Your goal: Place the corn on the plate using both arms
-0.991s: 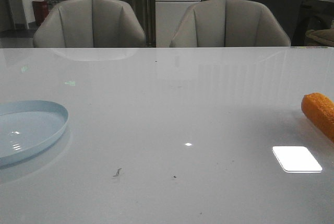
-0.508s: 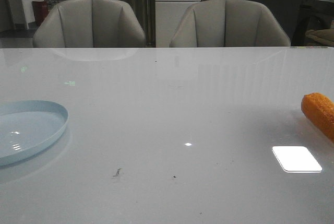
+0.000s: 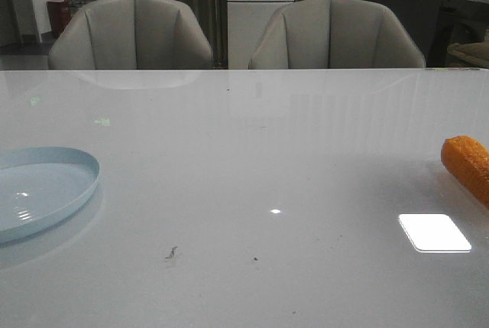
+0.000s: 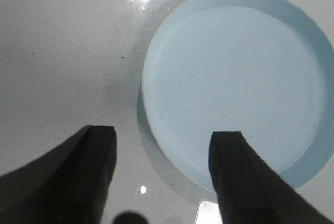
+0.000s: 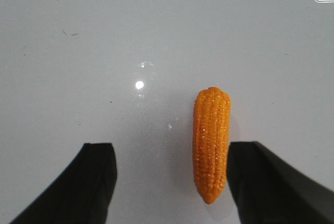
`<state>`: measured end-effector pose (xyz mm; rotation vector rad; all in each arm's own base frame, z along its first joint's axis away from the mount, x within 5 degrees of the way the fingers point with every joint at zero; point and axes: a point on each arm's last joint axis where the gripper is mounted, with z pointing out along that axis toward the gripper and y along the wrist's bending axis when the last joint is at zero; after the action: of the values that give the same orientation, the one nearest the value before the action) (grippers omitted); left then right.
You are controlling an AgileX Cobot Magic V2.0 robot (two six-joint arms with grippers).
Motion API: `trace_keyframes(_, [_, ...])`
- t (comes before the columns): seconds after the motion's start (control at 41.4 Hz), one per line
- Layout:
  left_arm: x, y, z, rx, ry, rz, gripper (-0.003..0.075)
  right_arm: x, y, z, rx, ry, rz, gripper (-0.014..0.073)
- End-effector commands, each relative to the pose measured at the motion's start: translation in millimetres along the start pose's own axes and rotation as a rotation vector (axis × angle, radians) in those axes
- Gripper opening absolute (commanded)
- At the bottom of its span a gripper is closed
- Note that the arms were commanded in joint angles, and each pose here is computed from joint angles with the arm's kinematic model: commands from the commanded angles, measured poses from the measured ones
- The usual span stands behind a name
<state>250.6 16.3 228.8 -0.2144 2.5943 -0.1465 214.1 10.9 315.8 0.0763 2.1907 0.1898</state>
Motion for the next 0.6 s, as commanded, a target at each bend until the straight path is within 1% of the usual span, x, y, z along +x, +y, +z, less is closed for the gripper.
trace_keyframes(0.0, [-26,-2,3,0.011,-0.046,-0.023,0.0456,-17,3,-9,-0.007,-0.108,-0.005,0.0555])
trace_keyframes(0.218, [-58,-2,26,0.012,-0.024,-0.023,0.0456,-16,3,-9,-0.008,-0.096,-0.005,0.0555])
trace_keyframes(0.338, [-70,-2,40,0.012,-0.008,-0.025,0.0456,-13,3,-9,-0.010,-0.072,-0.005,0.0555])
trace_keyframes(0.58, [-70,1,68,0.010,0.090,-0.032,0.0456,-11,3,-9,-0.012,-0.047,-0.005,0.0555])
